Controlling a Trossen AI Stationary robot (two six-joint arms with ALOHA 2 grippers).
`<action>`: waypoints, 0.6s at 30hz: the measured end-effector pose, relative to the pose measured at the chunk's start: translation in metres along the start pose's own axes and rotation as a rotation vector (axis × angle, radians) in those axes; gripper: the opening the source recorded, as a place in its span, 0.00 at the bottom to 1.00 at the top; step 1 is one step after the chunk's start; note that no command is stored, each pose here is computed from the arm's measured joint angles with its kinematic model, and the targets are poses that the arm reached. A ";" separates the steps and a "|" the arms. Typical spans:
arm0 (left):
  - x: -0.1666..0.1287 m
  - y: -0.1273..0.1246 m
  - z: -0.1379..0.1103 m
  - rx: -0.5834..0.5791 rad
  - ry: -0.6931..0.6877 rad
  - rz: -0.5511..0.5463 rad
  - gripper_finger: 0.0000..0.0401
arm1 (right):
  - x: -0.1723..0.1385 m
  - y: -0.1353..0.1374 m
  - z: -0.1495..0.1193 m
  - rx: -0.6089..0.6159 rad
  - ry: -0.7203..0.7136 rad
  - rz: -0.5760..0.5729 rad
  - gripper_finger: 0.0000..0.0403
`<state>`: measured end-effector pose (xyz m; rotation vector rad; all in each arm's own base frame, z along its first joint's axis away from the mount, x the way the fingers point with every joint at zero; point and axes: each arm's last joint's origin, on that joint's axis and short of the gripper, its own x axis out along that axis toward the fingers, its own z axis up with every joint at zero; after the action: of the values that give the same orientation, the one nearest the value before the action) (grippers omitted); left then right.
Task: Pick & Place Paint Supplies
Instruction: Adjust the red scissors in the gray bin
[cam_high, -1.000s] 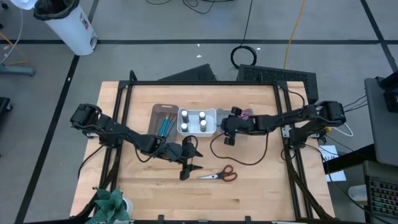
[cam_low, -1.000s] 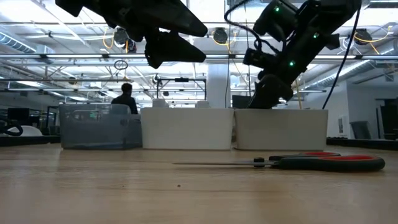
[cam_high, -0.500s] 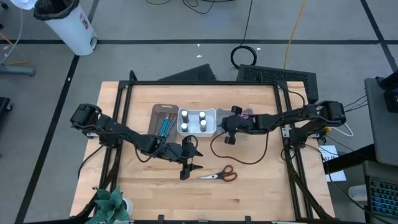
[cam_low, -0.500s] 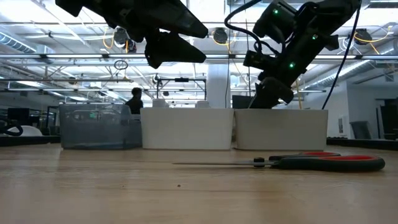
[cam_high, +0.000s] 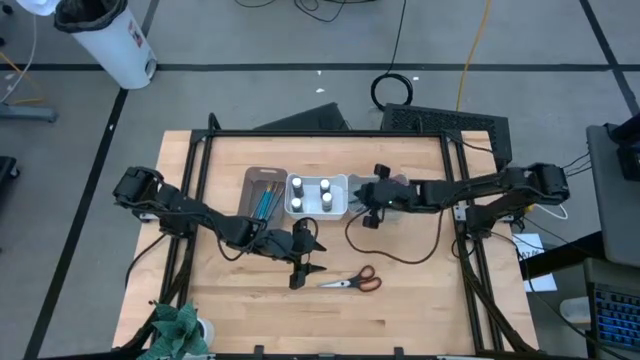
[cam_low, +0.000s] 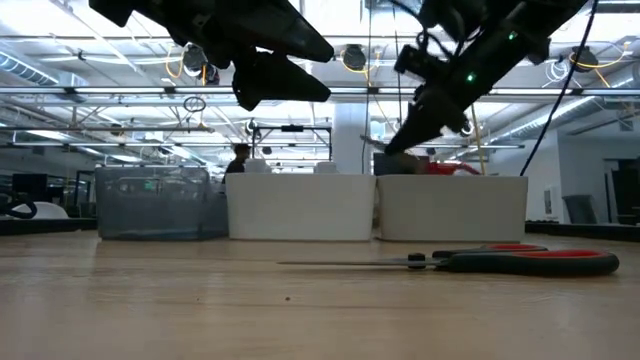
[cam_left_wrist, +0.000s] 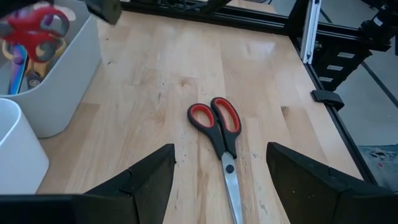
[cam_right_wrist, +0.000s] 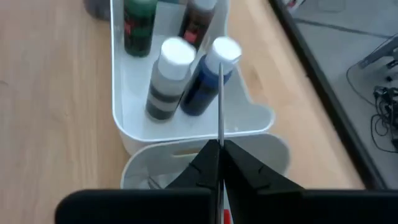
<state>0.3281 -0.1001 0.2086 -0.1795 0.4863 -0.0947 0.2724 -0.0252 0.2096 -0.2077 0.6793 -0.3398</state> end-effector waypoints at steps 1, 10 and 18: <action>0.000 0.000 0.000 0.000 0.000 0.000 0.65 | -0.004 -0.002 0.002 0.005 -0.015 -0.002 0.01; 0.000 0.000 0.000 0.000 -0.003 0.000 0.65 | -0.033 -0.013 0.014 -0.003 -0.116 -0.067 0.00; 0.000 0.000 0.000 0.000 -0.003 -0.001 0.65 | -0.055 -0.010 0.021 -0.077 -0.169 -0.188 0.00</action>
<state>0.3283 -0.1002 0.2089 -0.1798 0.4830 -0.0948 0.2436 -0.0125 0.2609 -0.3708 0.5073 -0.4708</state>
